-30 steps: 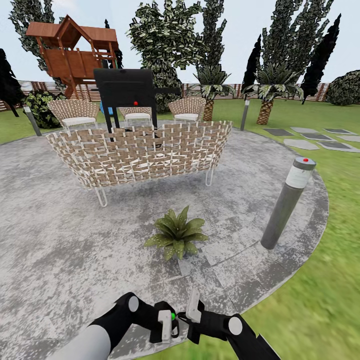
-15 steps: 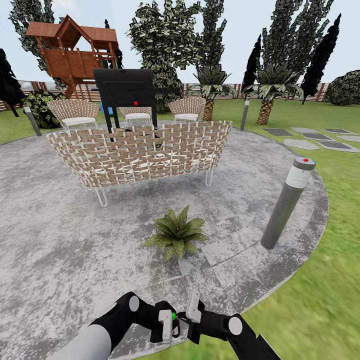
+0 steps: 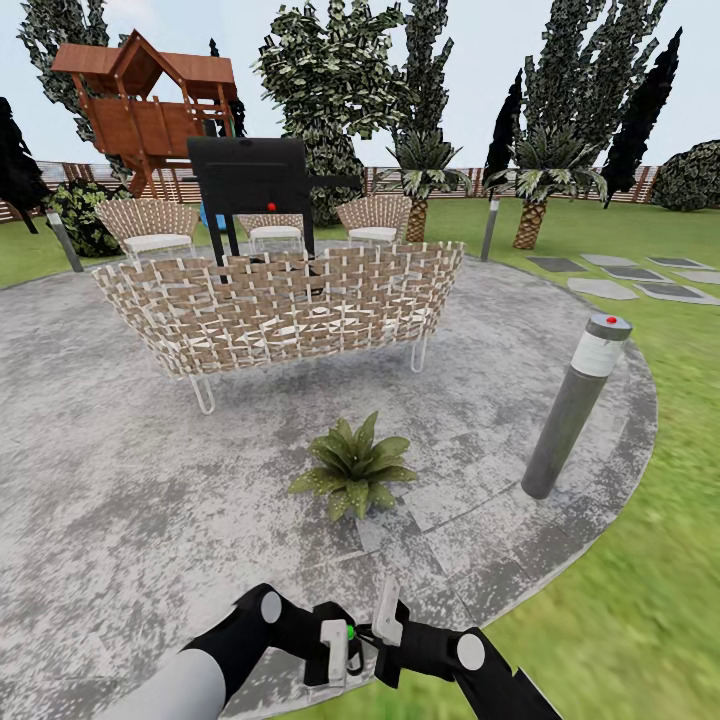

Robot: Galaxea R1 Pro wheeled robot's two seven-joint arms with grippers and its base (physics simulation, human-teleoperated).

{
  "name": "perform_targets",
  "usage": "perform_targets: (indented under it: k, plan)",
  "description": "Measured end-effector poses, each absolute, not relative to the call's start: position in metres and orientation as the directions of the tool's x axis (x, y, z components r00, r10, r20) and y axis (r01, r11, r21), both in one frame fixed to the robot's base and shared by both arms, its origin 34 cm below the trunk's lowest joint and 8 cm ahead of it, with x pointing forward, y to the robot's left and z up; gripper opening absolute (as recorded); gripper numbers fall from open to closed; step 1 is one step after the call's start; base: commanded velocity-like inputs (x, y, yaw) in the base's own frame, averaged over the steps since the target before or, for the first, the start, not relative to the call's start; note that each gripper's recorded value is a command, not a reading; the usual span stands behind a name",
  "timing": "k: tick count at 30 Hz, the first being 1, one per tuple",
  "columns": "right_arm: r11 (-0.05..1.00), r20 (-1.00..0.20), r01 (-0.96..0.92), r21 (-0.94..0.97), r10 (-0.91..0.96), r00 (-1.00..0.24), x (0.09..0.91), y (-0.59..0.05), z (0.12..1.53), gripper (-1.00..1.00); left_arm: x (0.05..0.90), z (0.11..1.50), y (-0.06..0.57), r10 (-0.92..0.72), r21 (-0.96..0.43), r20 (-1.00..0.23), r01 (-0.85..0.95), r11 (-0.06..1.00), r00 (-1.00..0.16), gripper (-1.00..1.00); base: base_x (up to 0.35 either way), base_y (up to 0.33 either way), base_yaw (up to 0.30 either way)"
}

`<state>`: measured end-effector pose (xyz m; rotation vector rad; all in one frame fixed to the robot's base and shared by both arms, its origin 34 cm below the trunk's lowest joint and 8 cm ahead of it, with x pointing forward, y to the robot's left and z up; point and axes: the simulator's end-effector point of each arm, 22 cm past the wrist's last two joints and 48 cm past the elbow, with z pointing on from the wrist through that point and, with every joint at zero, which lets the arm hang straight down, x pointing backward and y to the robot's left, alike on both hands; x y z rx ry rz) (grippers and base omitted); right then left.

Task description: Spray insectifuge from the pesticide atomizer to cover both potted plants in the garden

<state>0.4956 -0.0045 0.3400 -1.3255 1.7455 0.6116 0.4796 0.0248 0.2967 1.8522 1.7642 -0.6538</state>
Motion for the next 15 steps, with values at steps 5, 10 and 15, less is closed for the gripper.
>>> perform_targets:
  k: [5, 10, 15]
  plan:
    - [0.322, -0.842, -0.941, -0.104, -0.532, -0.089, 0.4956, -0.0045, 0.3400, -1.00, 0.4794, 0.2969, 0.0239, 0.760, 0.026, -0.648, 0.999, -0.039, 0.047, -1.00, 0.000, 0.000, 0.000]
    - [0.322, -0.842, -0.941, -0.104, -0.532, -0.089, 0.4956, -0.0045, 0.3400, -1.00, 0.4795, 0.2966, 0.0249, 0.761, 0.027, -0.647, 0.999, -0.039, 0.047, -1.00, 0.000, 0.000, 0.000]
    - [0.322, -0.842, -0.941, -0.104, -0.532, -0.089, 0.4956, -0.0045, 0.3400, -1.00, 0.4797, 0.2941, 0.0318, 0.767, 0.024, -0.640, 0.999, -0.035, 0.042, -1.00, 0.000, 0.000, 0.000]
